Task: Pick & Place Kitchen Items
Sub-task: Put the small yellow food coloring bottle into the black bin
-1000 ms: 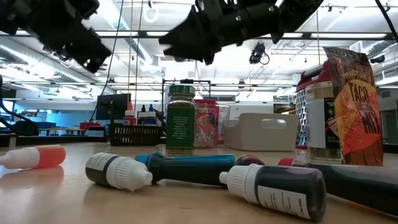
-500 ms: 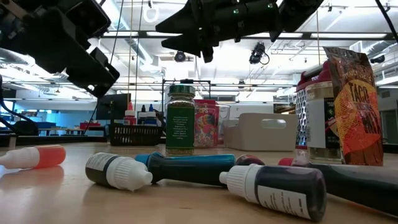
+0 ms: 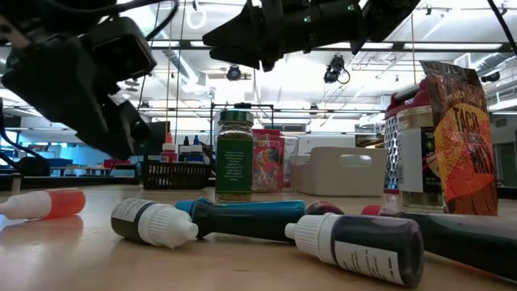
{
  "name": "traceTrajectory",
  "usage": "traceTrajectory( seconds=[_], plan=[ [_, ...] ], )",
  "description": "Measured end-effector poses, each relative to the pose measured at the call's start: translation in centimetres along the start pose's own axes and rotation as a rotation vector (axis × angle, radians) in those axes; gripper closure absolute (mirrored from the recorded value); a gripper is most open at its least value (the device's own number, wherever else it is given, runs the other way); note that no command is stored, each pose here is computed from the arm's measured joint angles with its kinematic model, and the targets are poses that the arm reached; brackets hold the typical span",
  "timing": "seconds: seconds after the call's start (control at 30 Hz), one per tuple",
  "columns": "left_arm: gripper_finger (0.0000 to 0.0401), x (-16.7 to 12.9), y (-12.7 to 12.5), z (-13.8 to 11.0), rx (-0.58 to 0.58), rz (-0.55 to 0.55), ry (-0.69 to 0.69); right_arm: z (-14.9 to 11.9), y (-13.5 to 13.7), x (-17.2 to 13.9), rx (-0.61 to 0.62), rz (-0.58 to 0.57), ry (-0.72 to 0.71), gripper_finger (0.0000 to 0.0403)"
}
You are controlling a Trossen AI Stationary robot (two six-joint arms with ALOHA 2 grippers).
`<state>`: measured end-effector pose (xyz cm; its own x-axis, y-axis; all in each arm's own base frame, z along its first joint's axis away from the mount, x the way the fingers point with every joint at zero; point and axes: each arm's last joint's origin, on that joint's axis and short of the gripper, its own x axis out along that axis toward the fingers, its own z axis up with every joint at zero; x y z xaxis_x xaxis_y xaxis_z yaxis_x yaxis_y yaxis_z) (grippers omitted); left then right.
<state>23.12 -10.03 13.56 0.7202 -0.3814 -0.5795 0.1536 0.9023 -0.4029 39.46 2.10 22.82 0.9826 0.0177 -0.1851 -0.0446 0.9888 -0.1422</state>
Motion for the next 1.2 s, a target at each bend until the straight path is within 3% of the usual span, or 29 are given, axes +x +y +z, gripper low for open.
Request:
traceTrajectory(
  seconds=[0.17, 0.3, 0.43, 0.6, 0.77, 1.0, 1.13, 1.2],
  plan=[
    [0.0211, 0.1, -1.5, 2.6, -0.095, 0.064, 0.126, 0.0, -0.3, 0.0, -0.055, -0.008, 0.0, 0.0121],
    [0.0208, -0.3, -2.8, 4.9, -0.181, 0.178, 0.248, -0.1, -0.5, 0.0, -0.051, -0.013, 0.009, 0.0113],
    [0.021, -0.9, -3.6, 6.3, -0.37, 0.265, 0.216, -0.2, -0.6, 0.0, -0.05, -0.014, 0.017, 0.011],
    [0.0211, -0.7, -4.6, 6.0, -0.516, 0.288, 0.183, -0.2, -0.6, 0.0, -0.095, -0.015, 0.012, 0.011],
    [0.0211, 0.3, -5.4, 4.8, -0.549, 0.355, 0.166, 0.2, -0.7, -0.5, -0.081, -0.007, 0.051, 0.011],
    [0.0211, 2.0, -5.6, 2.4, -0.581, 0.402, 0.319, 1.1, -0.5, -2.1, -0.022, 0.021, 0.142, 0.0112],
    [0.0211, 2.0, -5.1, 1.9, -0.629, 0.475, 0.318, 1.1, 0.3, -2.5, -0.008, 0.071, 0.168, 0.012],
    [0.0211, 2.4, -5.3, 2.1, -0.634, 0.453, 0.298, 1.1, 0.7, -2.5, -0.017, 0.081, 0.172, 0.0124]
  ],
)
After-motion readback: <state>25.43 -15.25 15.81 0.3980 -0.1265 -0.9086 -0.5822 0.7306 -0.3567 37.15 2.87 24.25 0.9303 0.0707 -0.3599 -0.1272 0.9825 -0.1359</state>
